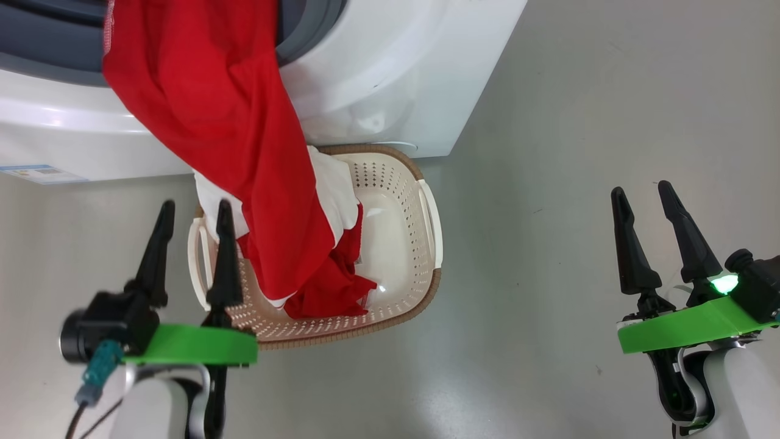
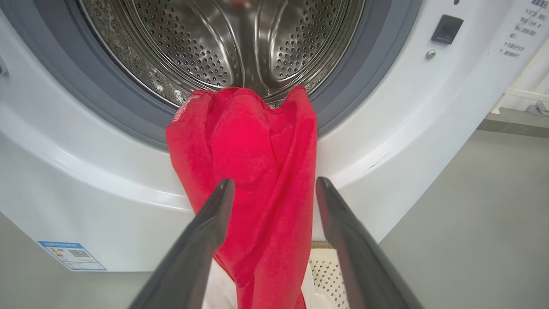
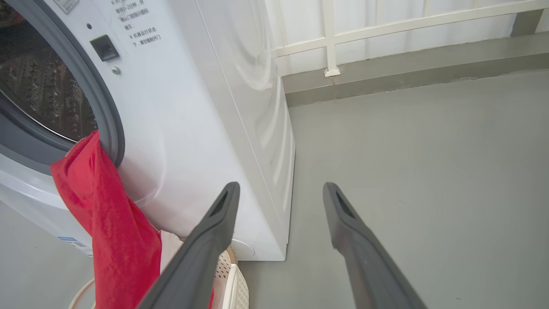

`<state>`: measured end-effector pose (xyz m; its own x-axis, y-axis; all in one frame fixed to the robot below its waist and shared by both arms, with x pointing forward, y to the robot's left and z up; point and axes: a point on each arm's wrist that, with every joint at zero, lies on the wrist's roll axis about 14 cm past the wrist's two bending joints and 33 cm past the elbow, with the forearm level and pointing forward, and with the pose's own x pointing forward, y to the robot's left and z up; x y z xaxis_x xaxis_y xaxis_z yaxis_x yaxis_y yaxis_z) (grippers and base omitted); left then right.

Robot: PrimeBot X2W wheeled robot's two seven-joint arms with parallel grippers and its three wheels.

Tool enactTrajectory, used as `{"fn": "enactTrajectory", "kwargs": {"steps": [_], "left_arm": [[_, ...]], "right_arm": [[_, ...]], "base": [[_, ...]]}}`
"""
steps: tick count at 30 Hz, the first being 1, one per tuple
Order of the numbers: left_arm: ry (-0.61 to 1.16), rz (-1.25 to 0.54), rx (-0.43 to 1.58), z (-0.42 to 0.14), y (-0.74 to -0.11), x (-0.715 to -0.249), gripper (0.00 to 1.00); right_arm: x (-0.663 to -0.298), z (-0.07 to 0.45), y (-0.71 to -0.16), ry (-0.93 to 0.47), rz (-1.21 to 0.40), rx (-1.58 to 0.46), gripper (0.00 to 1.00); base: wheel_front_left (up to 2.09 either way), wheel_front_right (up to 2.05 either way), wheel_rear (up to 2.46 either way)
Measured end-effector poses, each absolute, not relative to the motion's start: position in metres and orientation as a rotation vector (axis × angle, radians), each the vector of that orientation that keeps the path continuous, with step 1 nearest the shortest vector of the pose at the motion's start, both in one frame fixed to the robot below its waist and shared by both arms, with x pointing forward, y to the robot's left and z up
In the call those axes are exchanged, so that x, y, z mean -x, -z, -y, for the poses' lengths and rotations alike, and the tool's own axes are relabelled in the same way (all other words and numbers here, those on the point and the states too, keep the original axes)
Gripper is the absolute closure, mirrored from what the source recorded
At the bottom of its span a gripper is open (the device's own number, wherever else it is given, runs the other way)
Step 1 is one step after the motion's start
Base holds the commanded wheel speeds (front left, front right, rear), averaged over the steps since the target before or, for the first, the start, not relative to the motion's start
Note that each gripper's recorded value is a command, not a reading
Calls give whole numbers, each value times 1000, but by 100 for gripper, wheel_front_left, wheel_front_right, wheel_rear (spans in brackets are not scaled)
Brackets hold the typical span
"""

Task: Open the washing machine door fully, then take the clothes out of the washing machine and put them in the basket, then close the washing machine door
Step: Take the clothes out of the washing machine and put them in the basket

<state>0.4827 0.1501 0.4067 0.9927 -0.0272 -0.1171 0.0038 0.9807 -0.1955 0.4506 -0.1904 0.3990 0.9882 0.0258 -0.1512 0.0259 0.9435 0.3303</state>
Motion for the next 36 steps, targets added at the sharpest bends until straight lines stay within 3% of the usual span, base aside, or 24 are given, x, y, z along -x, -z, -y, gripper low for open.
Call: {"fn": "enactTrajectory", "kwargs": {"steps": [14, 26, 36], "left_arm": [[72, -75, 171, -137, -417, -560, 0], [130, -192, 122, -123, -392, -629, 0], [134, -307, 78, -119, -362, -653, 0]], "right_arm": [[-451, 186, -383, 1, -190, -346, 0], [-452, 188, -371, 23, -214, -355, 0], [-456, 194, -362, 51, -224, -358, 0]], "base": [[0, 0, 0], [0, 0, 0], [0, 0, 0]]}}
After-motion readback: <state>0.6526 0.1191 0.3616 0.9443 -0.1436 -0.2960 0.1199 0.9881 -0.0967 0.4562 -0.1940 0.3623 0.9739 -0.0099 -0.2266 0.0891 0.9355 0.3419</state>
